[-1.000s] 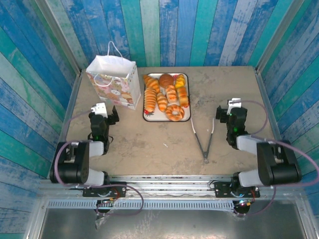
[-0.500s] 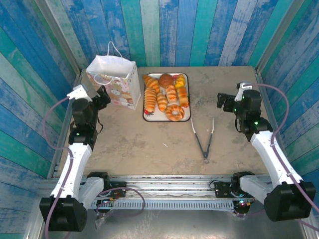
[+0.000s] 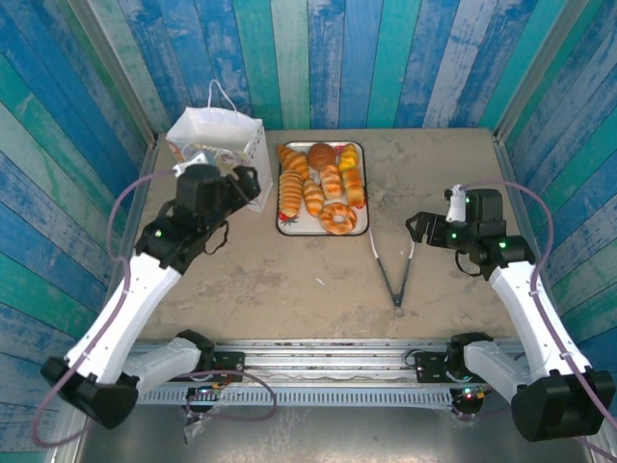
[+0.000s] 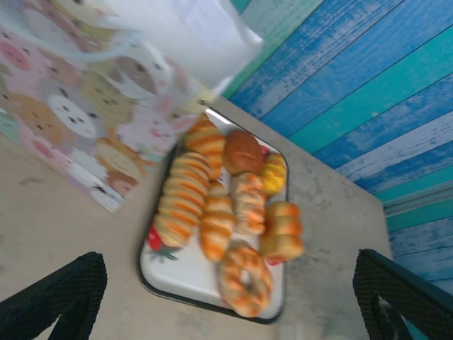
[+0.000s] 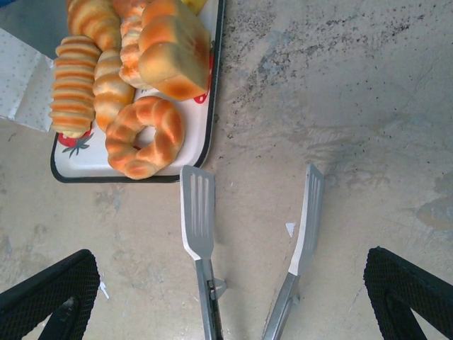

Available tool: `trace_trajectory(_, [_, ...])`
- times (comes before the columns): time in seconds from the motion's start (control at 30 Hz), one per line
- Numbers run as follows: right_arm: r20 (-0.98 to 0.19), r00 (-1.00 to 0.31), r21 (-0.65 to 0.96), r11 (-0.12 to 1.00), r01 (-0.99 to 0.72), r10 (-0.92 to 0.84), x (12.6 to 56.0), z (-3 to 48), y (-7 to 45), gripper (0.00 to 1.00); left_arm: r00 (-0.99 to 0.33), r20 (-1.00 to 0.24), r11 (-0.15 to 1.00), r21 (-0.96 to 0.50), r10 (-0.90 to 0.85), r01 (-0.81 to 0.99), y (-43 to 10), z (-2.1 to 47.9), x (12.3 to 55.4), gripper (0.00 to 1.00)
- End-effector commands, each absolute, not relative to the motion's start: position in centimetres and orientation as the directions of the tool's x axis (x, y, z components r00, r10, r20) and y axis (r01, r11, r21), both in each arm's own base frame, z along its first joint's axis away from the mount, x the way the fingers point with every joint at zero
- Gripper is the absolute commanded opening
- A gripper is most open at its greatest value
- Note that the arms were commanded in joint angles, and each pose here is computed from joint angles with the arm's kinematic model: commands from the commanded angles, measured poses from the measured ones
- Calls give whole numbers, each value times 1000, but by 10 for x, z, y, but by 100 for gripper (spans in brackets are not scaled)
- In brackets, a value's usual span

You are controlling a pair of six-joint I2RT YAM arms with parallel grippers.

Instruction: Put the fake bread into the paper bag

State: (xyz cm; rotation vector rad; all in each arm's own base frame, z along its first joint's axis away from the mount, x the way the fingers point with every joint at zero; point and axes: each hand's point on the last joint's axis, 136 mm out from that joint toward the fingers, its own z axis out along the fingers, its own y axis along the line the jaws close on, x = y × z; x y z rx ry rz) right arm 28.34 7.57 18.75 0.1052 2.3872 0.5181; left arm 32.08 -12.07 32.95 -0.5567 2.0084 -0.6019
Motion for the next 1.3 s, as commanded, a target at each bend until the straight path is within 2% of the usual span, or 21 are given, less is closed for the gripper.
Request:
trace_trajectory(0.0, [-591, -780, 393, 918, -56, 206, 277, 184, 76, 100, -393, -552, 676, -642, -735, -363, -117, 336, 332, 94])
trace_trajectory(0.13, [-607, -766, 351, 936, -17, 214, 275, 181, 65, 100, -320, -517, 602, -599, -794, -528, -109, 343, 347, 94])
trace_trajectory(0.27, [-633, -744, 327, 945, -6, 214, 270, 182, 59, 100, -252, -521, 555, -579, -815, -597, -99, 351, 357, 94])
trace_trajectory(0.43, [-668, -717, 285, 958, 3, 201, 269, 186, 51, 100, -301, -418, 503, -554, -857, -664, -92, 329, 383, 94])
trace_trajectory(0.73, [-698, -692, 256, 967, 3, 187, 275, 183, 46, 100, -281, -422, 477, -487, -862, -732, -61, 315, 422, 94])
trace_trajectory(1.03, [-691, -701, 229, 973, 19, 176, 275, 170, 41, 100, -310, -381, 465, -439, -871, -768, -66, 285, 439, 99])
trace_trajectory(1.27, [-692, -701, 226, 974, 17, 173, 276, 168, 41, 100, -311, -371, 458, -424, -875, -781, -64, 271, 445, 92])
